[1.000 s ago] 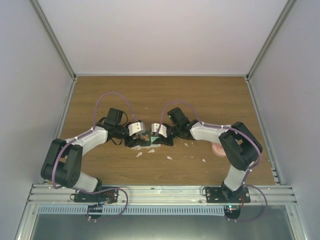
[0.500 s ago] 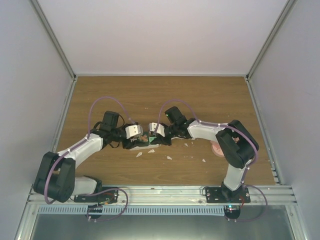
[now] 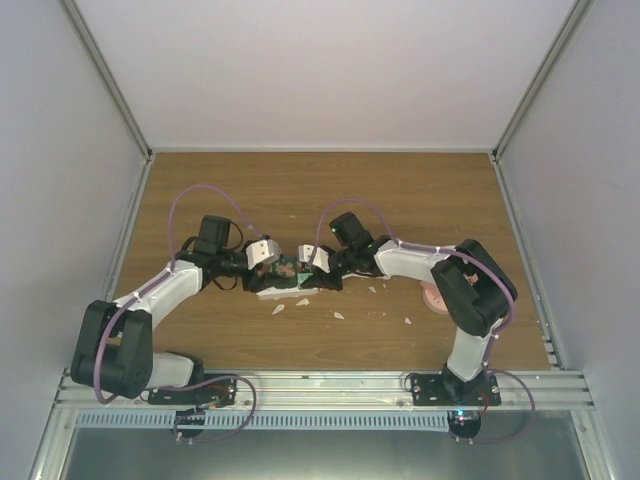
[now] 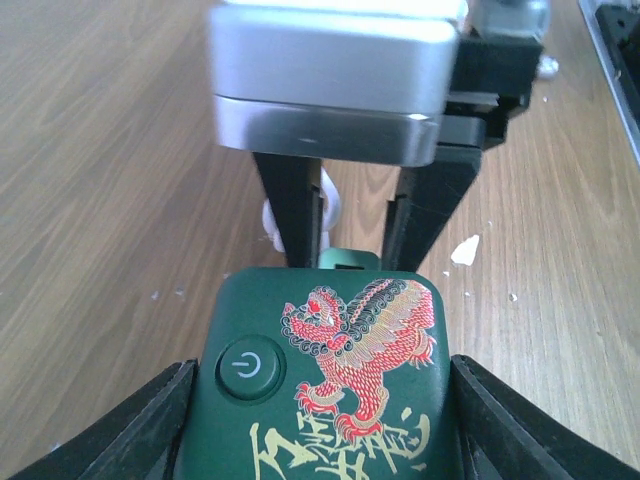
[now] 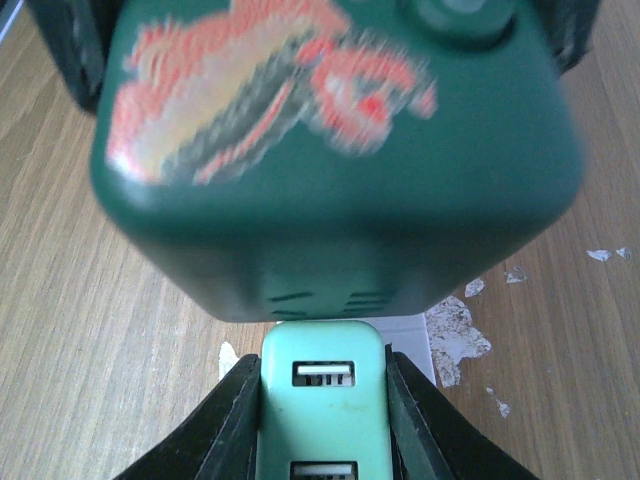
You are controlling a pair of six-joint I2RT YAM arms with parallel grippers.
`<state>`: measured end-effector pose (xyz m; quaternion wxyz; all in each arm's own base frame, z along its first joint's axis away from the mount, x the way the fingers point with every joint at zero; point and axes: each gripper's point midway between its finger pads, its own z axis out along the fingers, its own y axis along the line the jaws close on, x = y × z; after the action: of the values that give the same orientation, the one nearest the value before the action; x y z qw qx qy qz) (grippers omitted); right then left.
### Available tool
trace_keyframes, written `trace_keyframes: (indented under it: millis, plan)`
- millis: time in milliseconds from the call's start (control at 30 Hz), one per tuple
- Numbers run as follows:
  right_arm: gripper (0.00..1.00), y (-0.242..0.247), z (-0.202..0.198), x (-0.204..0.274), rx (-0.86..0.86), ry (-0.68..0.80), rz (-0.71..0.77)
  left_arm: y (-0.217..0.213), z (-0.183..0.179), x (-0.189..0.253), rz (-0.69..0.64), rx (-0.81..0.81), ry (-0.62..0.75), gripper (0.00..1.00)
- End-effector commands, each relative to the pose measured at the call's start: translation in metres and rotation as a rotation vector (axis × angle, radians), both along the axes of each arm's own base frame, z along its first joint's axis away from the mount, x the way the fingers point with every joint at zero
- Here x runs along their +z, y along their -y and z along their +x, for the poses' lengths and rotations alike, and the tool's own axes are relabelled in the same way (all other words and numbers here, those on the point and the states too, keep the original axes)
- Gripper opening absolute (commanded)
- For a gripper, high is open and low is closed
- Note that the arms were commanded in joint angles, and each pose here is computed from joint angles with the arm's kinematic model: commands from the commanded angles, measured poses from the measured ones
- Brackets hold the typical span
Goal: Pull the plug off the socket
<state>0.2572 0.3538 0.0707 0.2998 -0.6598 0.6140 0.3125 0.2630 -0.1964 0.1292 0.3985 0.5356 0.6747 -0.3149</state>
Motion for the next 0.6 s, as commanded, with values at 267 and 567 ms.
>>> trace_keyframes:
  millis: [267,567]
  plan:
    - [0.01,0.009,0.004,-0.025,-0.039,-0.003,-0.098,-0.072,0.074,0.035,-0.032,0.245,-0.04,0.34]
    - [0.02,0.009,0.005,-0.022,-0.037,0.0,-0.093,-0.174,0.156,0.035,0.391,0.54,0.024,0.34]
